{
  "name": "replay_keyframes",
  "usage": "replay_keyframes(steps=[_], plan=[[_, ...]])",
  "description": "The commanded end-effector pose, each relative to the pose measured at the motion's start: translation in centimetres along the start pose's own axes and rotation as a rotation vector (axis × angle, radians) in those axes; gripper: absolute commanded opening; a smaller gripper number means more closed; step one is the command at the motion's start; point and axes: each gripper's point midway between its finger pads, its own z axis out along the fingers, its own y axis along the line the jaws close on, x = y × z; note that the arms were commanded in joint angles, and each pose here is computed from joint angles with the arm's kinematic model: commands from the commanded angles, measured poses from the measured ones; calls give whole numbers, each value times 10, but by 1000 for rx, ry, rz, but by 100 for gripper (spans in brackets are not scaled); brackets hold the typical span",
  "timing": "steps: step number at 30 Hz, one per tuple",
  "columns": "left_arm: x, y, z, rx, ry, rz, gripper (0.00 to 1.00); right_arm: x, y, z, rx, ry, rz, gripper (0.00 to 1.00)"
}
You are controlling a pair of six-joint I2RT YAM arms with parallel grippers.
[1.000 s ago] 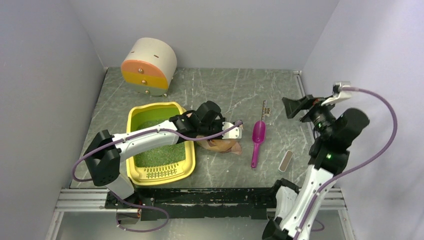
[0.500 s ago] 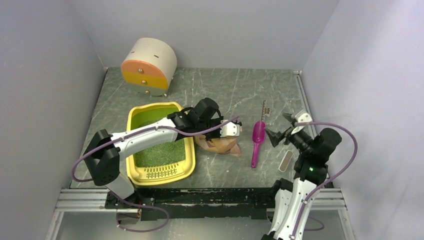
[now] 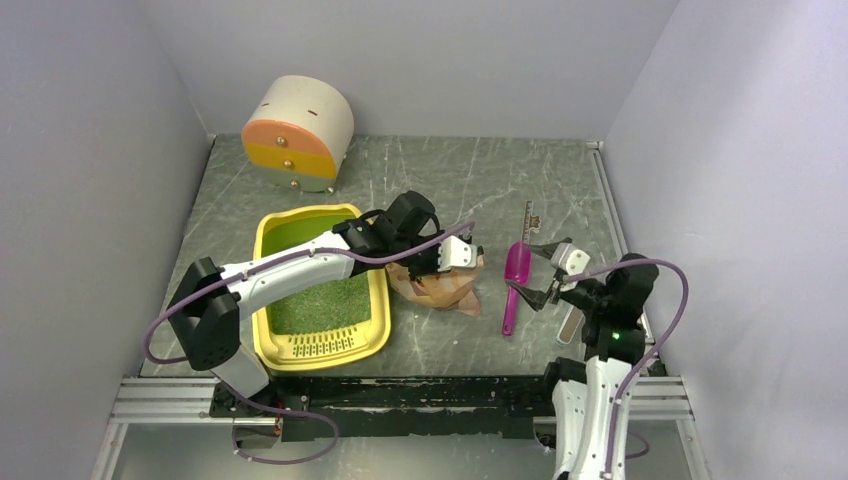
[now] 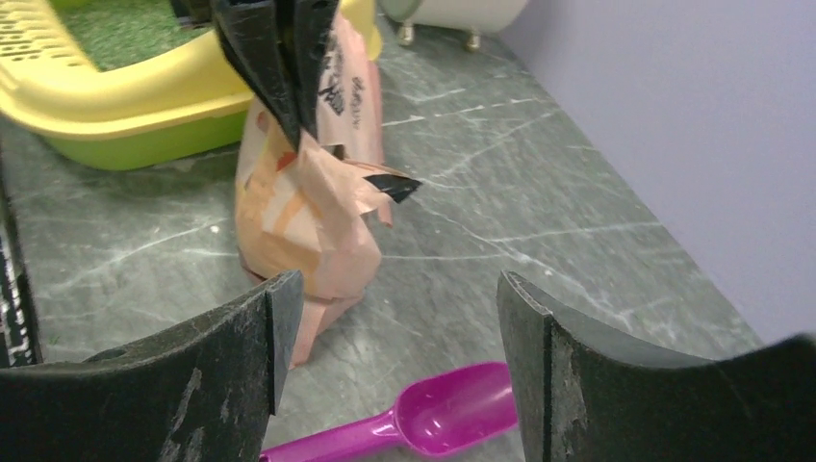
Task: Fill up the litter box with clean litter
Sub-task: Close the cat litter bag at the center of the board.
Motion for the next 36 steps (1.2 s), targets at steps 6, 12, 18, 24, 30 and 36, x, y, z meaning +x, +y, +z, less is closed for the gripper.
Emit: replay_keyframes(steps=[6,12,18,24,30,36], plan=[[-33,10,-6,-11,-107,-18,5,-4,8,32,-146,17,-41,76],[-35,12,-10,-26,-115,-23,5,5,25,62,-244,24,-52,77],[-43,11,-11,-23,-146,-29,5,17,41,90,-331,61,-68,76],[-38,10,-13,-19,-122,-33,5,45,45,102,-324,123,-70,70],[-38,12,-18,-59,-138,-35,8,65,42,98,-276,202,-56,53],[-32,18,-20,-95,-119,-50,40,67,58,99,-370,187,-13,13]])
